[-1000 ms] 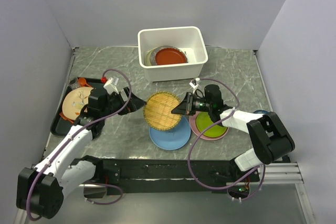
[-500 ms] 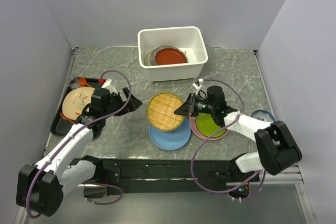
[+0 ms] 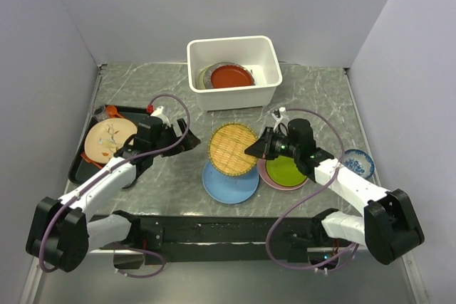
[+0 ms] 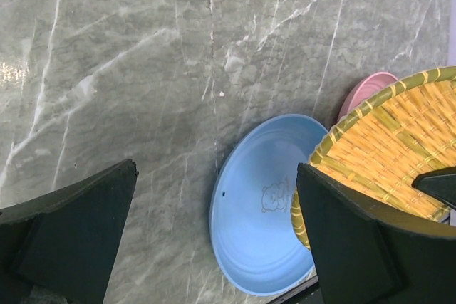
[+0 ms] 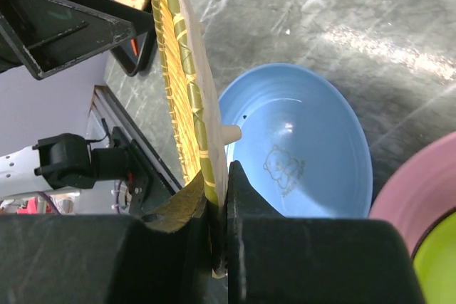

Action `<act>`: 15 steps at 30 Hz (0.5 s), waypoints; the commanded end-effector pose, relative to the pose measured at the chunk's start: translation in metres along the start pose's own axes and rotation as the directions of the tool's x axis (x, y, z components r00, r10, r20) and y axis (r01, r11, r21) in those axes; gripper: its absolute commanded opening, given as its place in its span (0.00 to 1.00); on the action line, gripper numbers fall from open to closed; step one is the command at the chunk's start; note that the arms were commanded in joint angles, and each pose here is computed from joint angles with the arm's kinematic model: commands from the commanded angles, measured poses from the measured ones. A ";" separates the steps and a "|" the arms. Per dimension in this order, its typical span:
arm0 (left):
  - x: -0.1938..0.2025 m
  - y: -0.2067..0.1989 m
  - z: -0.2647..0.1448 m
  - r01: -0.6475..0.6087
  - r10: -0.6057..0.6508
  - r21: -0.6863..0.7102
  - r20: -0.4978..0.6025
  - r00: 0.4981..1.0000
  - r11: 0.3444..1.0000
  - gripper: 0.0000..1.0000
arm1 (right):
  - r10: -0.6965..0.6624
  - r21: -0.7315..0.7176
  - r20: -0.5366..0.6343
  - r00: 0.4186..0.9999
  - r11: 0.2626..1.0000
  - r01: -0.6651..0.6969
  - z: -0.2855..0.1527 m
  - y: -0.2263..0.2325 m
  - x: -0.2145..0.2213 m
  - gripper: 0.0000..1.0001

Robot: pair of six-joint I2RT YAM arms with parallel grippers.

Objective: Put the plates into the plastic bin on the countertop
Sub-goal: Place the plate in the plastic bin.

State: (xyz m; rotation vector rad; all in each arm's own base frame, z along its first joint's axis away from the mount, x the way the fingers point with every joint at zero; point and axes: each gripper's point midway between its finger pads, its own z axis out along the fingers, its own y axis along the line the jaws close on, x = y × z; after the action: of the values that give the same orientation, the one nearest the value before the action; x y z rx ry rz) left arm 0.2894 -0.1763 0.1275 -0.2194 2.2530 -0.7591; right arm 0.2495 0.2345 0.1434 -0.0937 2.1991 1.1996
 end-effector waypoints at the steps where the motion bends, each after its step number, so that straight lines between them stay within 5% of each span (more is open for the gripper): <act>1: -0.024 -0.014 0.002 -0.034 0.032 0.024 0.077 0.997 0.999 0.99 | -0.041 -0.051 0.083 0.996 0.998 0.045 -0.004 0.024 -0.032 0.00; 15: -0.020 -0.003 0.003 -0.035 0.036 -0.022 0.073 0.997 0.999 0.99 | -0.130 -0.095 0.124 0.984 0.985 0.142 0.021 0.072 -0.118 0.00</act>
State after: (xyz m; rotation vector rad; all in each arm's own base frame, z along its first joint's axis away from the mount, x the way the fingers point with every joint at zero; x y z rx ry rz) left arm 0.2943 -0.1702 0.1213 -0.2426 2.2553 -0.7015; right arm 0.3071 0.2583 0.2117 -0.1364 2.1028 1.2060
